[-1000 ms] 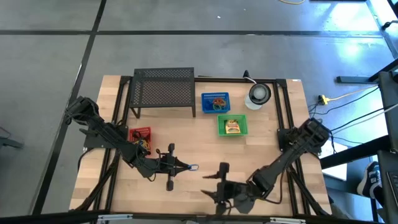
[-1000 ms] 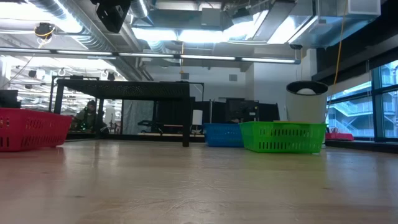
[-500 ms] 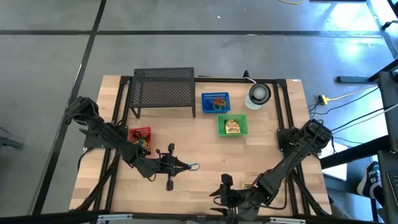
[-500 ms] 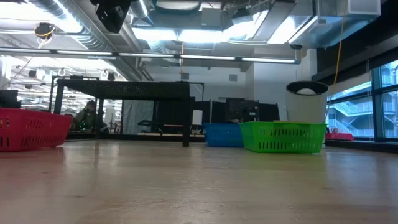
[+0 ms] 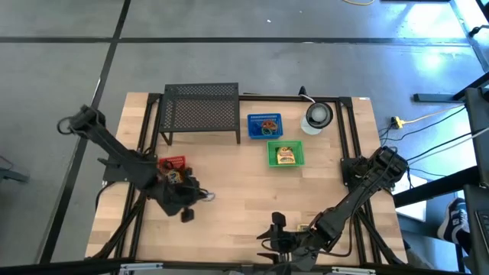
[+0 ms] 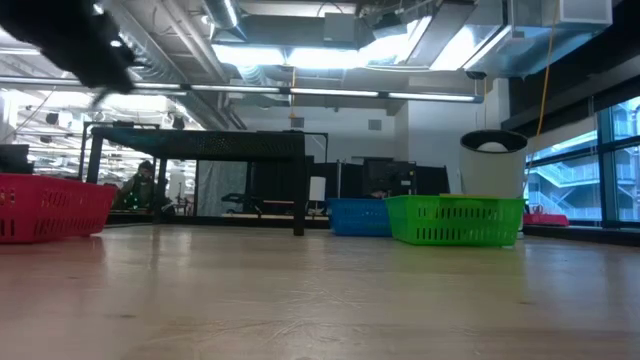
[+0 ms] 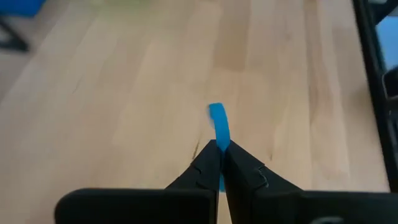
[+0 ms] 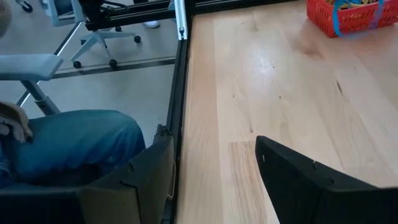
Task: Pick & Place Office Desk Supplies
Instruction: Put the blue rubber band into the orange basket, then put the crayon box into the green basket
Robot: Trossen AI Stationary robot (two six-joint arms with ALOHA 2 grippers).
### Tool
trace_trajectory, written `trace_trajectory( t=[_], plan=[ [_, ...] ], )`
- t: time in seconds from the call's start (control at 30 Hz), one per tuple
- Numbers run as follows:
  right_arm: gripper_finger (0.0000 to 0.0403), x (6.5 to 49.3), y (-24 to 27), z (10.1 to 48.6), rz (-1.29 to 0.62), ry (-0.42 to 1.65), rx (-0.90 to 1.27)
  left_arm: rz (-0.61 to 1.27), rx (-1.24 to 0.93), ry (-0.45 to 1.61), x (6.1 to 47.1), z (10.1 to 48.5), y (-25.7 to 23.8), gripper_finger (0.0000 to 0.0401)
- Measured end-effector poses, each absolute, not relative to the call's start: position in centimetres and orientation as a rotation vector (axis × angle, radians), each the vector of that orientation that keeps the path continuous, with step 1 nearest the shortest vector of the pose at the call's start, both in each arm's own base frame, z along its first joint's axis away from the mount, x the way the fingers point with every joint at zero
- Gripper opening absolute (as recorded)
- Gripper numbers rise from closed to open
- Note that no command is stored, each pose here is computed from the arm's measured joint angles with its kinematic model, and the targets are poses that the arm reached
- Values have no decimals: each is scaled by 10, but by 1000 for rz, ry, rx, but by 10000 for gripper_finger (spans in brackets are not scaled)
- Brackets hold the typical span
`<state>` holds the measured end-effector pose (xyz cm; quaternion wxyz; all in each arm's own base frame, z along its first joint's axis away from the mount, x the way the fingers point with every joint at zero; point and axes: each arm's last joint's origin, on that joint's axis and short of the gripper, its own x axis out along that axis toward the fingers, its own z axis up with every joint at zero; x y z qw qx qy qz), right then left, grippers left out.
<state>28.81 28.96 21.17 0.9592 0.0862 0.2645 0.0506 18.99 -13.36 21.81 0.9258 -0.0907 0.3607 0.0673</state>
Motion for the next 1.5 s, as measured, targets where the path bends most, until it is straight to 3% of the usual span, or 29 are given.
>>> trace_trajectory(
  t=[0.33,0.53,0.97,1.5],
  plan=[
    [229,288,290,212,102,536,177,347,-265,852,124,233,-107,6],
    [229,288,289,212,95,532,175,538,-329,907,105,229,-96,6],
    [229,289,288,212,72,520,169,711,-299,1066,113,203,-111,22],
    [229,293,284,212,61,519,166,763,-165,1140,120,184,-120,97]
  ],
)
